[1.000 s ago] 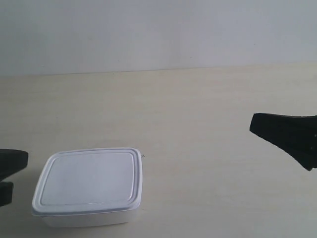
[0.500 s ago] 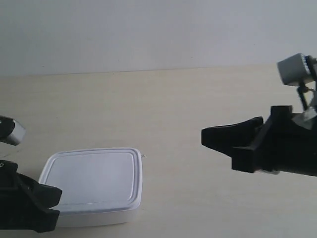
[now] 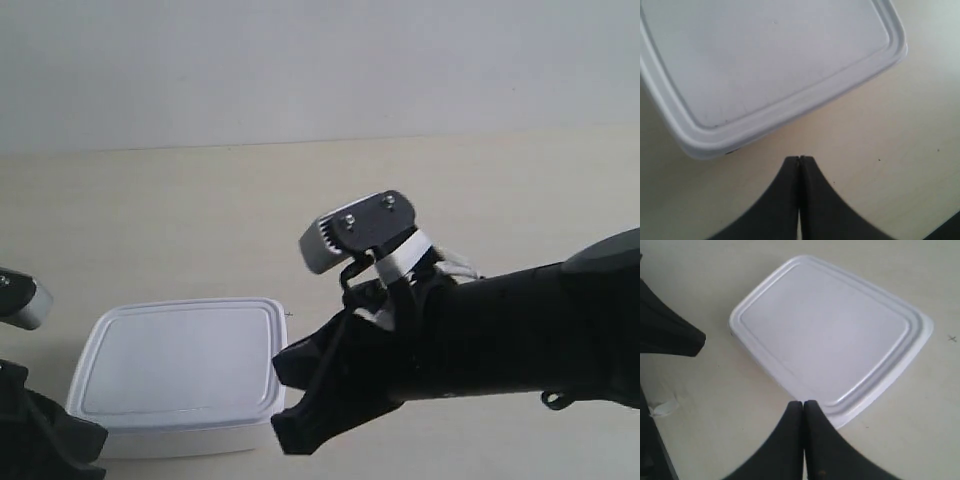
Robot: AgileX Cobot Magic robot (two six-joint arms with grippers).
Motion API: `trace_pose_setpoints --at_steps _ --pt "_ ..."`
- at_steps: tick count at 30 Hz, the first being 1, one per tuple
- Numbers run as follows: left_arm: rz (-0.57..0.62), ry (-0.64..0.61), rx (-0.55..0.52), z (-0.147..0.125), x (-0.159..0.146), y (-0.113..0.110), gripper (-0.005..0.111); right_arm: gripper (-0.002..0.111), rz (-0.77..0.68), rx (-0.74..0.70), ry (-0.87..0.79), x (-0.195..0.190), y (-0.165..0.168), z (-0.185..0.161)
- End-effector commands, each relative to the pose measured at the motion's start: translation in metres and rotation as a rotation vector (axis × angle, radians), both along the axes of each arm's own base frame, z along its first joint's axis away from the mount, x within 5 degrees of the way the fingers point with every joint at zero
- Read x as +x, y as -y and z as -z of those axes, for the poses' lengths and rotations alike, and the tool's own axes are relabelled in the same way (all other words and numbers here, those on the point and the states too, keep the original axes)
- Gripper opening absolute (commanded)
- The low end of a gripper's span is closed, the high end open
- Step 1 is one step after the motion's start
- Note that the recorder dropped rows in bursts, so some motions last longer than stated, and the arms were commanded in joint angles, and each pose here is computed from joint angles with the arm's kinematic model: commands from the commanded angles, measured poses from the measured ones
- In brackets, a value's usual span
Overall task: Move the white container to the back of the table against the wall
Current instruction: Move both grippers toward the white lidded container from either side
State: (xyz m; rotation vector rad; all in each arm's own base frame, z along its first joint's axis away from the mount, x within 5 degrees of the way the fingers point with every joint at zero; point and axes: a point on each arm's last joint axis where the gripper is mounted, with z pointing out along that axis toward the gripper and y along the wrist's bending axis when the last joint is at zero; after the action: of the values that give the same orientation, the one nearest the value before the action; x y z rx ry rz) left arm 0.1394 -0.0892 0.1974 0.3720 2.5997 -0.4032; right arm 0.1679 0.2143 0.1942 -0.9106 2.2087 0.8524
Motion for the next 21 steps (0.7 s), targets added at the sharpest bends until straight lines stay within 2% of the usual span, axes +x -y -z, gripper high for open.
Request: trace_pose_setpoints --at_steps 1,8,13,21 --pt "0.001 -0.013 0.005 0.003 0.000 0.001 0.000 0.000 -0.040 -0.038 -0.017 -0.003 -0.012 0.012" --pt "0.068 -0.122 0.071 0.029 0.002 0.018 0.000 0.000 -0.113 -0.092 -0.066 -0.009 -0.038 0.036" --pt "0.068 -0.094 0.073 0.036 0.010 0.022 0.000 0.000 -0.089 -0.161 -0.089 -0.005 -0.038 0.055" --pt "0.055 -0.069 0.076 0.044 0.018 0.025 0.000 0.000 -0.062 -0.202 -0.082 0.007 -0.047 0.066"
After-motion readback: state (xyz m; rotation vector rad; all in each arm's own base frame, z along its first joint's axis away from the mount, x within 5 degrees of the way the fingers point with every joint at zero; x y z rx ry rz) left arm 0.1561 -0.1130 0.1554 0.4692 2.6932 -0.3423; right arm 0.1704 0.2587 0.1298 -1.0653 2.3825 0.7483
